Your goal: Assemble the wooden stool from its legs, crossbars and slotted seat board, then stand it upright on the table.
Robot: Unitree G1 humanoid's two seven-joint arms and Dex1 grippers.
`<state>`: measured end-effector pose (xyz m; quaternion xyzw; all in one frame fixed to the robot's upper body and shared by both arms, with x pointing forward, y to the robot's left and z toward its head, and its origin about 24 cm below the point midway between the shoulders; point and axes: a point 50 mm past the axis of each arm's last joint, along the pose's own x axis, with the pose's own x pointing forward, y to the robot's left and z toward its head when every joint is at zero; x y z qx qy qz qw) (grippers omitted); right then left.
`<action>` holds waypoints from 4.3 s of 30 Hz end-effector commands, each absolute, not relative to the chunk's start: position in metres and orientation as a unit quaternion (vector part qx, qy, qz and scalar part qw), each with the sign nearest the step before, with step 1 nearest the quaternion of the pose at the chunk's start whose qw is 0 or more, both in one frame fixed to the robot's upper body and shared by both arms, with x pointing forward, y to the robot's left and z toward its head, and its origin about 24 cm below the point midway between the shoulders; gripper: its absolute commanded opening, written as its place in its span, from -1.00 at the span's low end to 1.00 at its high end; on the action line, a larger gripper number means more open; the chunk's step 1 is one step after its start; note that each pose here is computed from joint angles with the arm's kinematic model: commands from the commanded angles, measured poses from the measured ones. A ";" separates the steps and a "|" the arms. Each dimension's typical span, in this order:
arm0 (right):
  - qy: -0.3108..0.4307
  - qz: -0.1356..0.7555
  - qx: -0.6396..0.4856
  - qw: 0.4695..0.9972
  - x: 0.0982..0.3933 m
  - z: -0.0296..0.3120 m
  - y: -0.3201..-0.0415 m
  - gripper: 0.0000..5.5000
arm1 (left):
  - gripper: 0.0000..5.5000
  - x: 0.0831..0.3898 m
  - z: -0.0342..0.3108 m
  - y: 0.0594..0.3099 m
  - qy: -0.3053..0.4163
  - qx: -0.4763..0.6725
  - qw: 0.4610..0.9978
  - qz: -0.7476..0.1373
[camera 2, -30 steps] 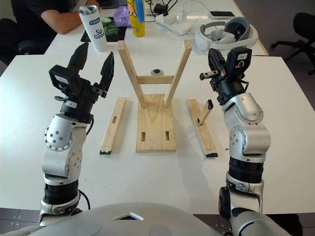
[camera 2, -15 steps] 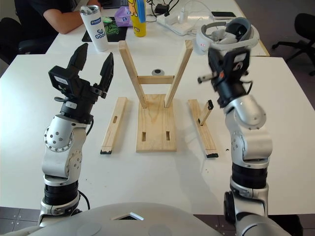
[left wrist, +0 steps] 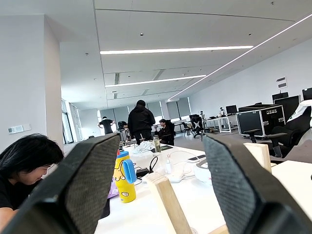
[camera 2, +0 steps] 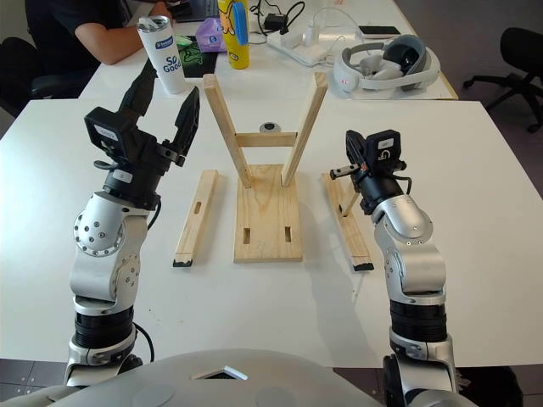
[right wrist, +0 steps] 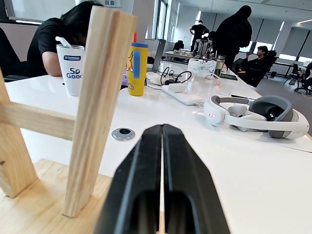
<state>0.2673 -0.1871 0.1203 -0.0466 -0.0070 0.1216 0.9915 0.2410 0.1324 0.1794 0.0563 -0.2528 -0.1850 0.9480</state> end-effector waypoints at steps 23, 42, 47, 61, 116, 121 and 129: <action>0.095 0.050 -0.111 0.988 0.234 0.113 -0.294 -0.78 | 0.12 0.229 0.173 0.140 -0.243 0.069 0.959 -0.132; 0.328 0.225 -0.099 0.912 0.211 0.112 -0.248 0.29 | 0.12 0.205 0.168 0.143 -0.223 0.073 0.968 -0.089; 0.356 0.236 -0.070 0.902 0.205 0.107 -0.237 0.58 | 0.12 0.205 0.168 0.144 -0.218 0.074 0.969 -0.091; 0.383 0.102 -0.082 0.914 0.174 0.063 -0.229 0.64 | 0.12 0.220 0.177 0.144 -0.212 0.082 0.961 -0.157; -0.063 0.420 0.234 0.874 0.278 0.244 -0.218 -0.25 | 0.93 0.259 0.239 0.160 -0.131 -0.372 0.784 -0.480; 0.019 0.548 0.206 0.810 0.258 0.247 -0.204 -0.25 | 0.93 0.255 0.238 0.157 -0.089 -0.350 0.774 -0.521; 0.100 0.613 0.185 0.761 0.245 0.234 -0.195 -0.25 | 0.93 0.253 0.238 0.154 -0.048 -0.331 0.765 -0.551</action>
